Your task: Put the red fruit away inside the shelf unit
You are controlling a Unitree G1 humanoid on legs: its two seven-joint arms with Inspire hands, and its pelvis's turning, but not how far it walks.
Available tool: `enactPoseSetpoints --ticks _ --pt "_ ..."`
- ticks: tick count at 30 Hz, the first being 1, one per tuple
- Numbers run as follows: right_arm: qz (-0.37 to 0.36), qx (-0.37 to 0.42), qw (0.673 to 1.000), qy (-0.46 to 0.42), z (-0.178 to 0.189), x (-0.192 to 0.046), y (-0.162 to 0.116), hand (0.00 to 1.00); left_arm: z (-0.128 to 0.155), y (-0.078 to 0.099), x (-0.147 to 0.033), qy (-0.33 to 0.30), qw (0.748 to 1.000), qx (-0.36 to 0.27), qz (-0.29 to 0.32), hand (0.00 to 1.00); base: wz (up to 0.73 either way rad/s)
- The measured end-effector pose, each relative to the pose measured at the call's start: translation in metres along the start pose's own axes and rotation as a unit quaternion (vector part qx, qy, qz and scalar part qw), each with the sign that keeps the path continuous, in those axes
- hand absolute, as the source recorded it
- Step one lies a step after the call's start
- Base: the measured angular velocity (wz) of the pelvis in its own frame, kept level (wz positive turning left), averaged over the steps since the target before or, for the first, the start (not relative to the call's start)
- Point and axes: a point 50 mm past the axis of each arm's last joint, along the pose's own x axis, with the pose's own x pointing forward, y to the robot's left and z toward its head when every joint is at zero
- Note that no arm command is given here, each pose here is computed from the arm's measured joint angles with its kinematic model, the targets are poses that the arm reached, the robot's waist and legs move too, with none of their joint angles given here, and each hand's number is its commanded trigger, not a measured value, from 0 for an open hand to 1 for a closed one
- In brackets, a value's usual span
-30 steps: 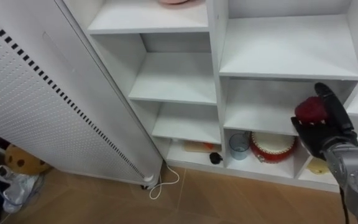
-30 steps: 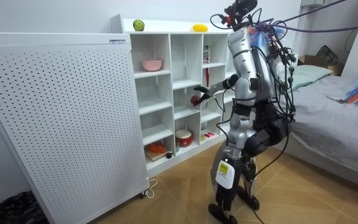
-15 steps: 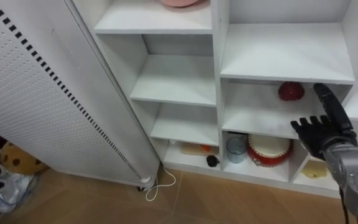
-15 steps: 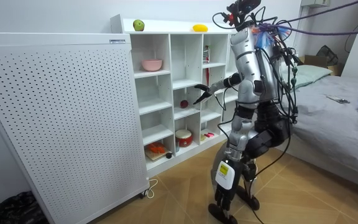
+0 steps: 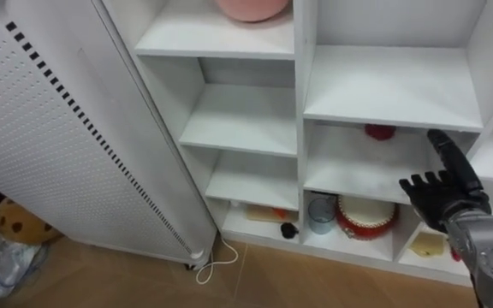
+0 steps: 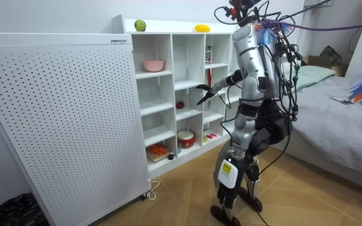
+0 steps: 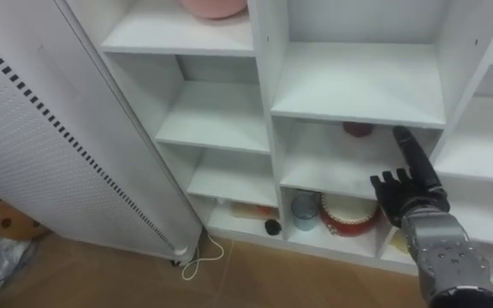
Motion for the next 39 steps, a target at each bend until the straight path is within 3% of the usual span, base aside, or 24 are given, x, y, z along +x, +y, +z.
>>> enactPoseSetpoints --ticks 6,12,17,20,23,26,34,39 --pt "-0.048 -0.117 0.992 0.015 -0.001 -0.004 -0.072 0.00 -0.004 0.004 0.001 0.007 1.000 0.013 -0.011 0.00 0.01" --pt "-0.129 -0.267 0.954 0.051 0.017 -0.033 -0.167 0.00 -0.013 0.022 0.004 0.020 1.000 -0.002 0.008 0.00 0.06" --pt "-0.179 -0.414 0.882 0.137 0.020 -0.074 -0.237 0.00 -0.022 0.032 0.003 0.030 0.999 -0.019 0.031 0.00 -0.01" --pt "-0.208 -0.496 0.811 0.228 0.008 -0.114 -0.286 0.00 -0.032 0.034 0.000 0.039 0.998 0.004 0.041 0.00 0.00" --pt "-0.208 -0.540 0.754 0.311 -0.009 -0.149 -0.318 0.00 -0.042 0.033 -0.003 0.046 0.998 0.030 0.043 0.00 0.01" --pt "-0.204 -0.569 0.710 0.360 -0.020 -0.171 -0.335 0.00 -0.044 0.031 -0.004 0.048 0.997 0.029 0.044 0.00 -0.01" --pt "-0.171 -0.575 0.677 0.427 -0.059 -0.201 -0.349 0.00 -0.042 0.015 -0.003 0.051 0.998 0.024 0.038 0.00 -0.03" --pt "-0.171 -0.591 0.653 0.442 -0.064 -0.211 -0.355 0.00 -0.060 0.005 -0.008 0.097 0.995 0.005 0.027 0.00 -0.18"
